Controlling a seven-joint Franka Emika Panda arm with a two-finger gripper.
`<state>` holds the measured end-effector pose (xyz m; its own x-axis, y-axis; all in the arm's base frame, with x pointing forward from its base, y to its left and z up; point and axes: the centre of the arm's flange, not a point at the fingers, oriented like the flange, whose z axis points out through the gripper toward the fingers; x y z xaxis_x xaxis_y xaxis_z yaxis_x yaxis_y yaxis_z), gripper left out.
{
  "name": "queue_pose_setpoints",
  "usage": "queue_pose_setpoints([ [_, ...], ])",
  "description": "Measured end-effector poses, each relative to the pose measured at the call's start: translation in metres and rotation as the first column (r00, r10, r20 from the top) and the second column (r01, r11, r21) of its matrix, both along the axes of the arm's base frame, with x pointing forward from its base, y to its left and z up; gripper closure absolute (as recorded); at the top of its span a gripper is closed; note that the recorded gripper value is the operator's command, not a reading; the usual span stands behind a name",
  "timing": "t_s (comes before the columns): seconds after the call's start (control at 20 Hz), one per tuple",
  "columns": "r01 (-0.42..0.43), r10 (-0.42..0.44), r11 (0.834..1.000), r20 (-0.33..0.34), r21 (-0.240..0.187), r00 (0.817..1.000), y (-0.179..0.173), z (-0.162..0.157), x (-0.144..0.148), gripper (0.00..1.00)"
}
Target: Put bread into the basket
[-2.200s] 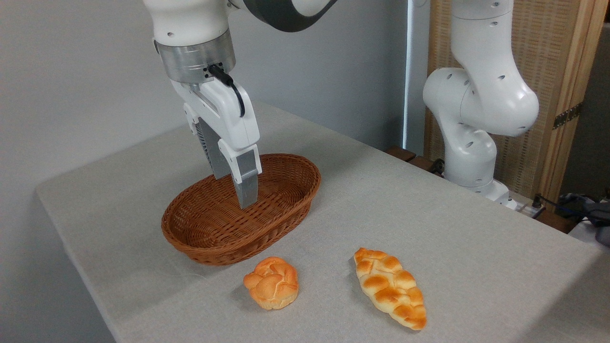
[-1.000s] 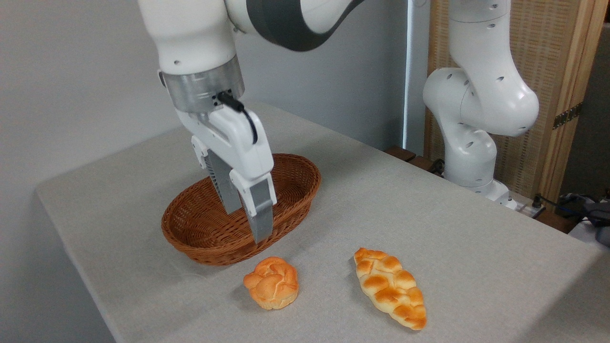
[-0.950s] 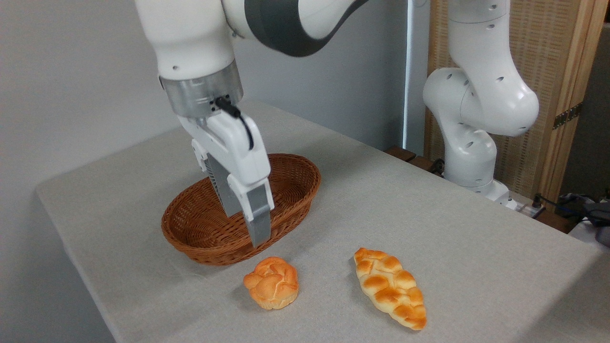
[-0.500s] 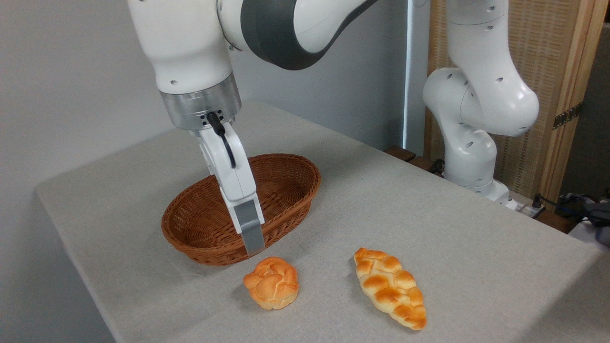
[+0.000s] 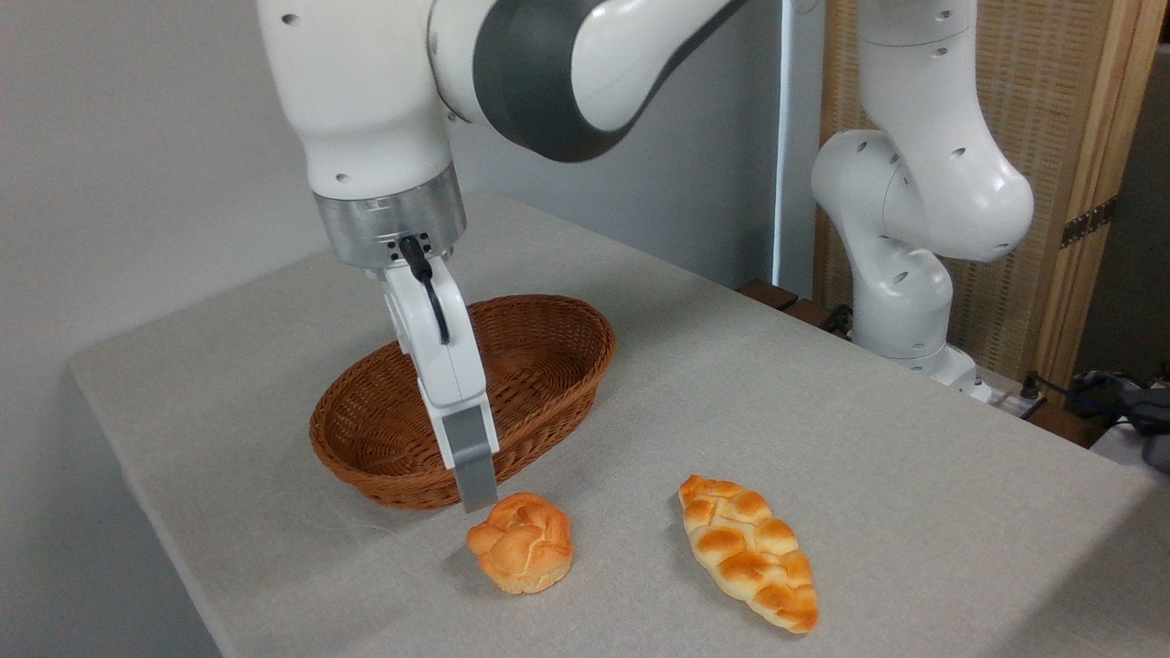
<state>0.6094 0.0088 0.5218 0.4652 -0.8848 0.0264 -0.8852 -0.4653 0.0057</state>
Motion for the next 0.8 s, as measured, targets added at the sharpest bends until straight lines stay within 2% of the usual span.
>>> queue_pose_setpoints([
  [0.1, 0.052, -0.052, 0.999, 0.03, 0.002, 0.998, 0.001, -0.002, -0.007, 0.0],
  [0.15, 0.117, -0.117, 0.993, 0.036, 0.004, 0.993, 0.001, 0.0, -0.013, 0.0],
  [0.25, 0.222, -0.222, 0.975, 0.038, 0.008, 0.974, 0.001, 0.002, -0.02, 0.0],
  [0.35, 0.312, -0.312, 0.95, 0.025, 0.022, 0.95, 0.003, -0.001, -0.026, 0.0],
  [0.4, 0.364, -0.364, 0.931, 0.008, 0.041, 0.931, 0.004, -0.006, -0.028, 0.0],
  [0.5, 0.482, -0.481, 0.874, -0.028, 0.065, 0.876, 0.006, -0.014, -0.03, 0.0],
  [0.55, 0.528, -0.527, 0.847, -0.037, 0.067, 0.849, 0.006, -0.017, -0.031, 0.0],
  [0.7, 0.622, -0.62, 0.781, -0.049, 0.062, 0.783, 0.006, -0.022, -0.032, 0.0],
  [0.8, 0.682, -0.679, 0.729, -0.063, 0.057, 0.731, 0.004, -0.028, -0.031, 0.0],
])
